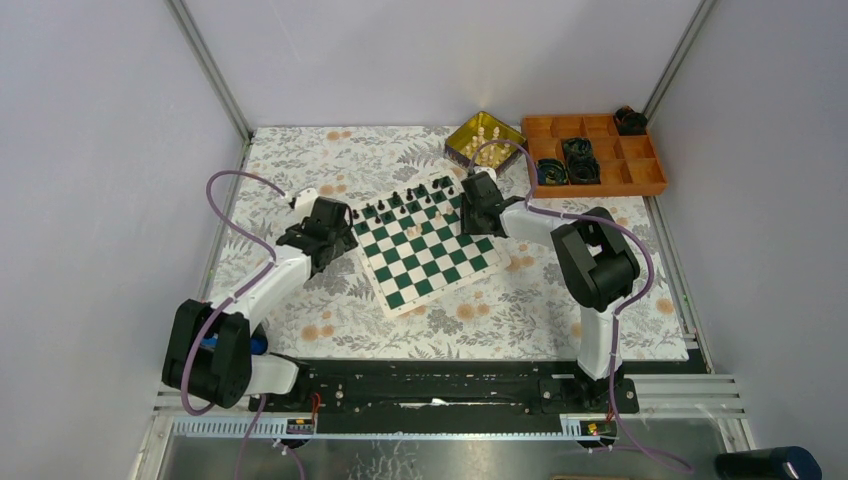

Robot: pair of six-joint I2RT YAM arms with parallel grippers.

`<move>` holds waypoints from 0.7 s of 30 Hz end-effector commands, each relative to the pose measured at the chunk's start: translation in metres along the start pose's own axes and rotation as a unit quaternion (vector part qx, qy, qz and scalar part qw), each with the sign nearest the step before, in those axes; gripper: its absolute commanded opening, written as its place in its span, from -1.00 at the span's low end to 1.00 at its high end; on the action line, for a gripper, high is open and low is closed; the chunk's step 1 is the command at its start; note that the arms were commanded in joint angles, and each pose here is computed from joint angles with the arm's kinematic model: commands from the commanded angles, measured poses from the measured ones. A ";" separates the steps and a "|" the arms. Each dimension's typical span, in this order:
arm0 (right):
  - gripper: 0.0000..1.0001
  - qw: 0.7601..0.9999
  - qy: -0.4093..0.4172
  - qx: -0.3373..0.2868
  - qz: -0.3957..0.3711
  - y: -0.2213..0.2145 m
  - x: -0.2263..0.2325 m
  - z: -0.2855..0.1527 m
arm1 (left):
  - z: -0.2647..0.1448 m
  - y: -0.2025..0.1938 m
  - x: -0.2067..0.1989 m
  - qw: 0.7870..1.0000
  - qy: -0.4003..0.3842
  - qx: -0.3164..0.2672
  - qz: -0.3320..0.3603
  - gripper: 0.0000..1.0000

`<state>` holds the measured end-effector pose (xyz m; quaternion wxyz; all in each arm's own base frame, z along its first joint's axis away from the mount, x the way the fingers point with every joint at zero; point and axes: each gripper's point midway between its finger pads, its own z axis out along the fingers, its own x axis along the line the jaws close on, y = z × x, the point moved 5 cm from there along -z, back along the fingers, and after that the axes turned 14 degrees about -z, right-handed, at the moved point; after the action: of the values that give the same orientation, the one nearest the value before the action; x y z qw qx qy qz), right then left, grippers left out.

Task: Set up the chess pieces on the board
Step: Move the chessboard to the center of the board.

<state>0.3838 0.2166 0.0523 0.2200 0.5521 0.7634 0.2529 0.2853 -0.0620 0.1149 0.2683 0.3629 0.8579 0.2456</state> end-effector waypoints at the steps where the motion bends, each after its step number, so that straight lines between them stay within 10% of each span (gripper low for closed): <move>1: 0.04 0.998 -0.025 0.061 -0.019 -0.015 -0.017 -0.012 | -0.013 0.020 -0.019 0.999 -0.035 -0.026 -0.012 0.64; 21: 0.05 0.999 0.006 0.001 -0.032 0.062 -0.001 -0.001 | -0.015 0.030 -0.028 0.999 -0.039 -0.034 -0.016 0.68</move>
<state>0.4129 0.2240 0.0869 0.2248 0.5357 0.7785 0.2376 0.2970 -0.0673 0.1394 0.3031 0.3536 0.8509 0.2431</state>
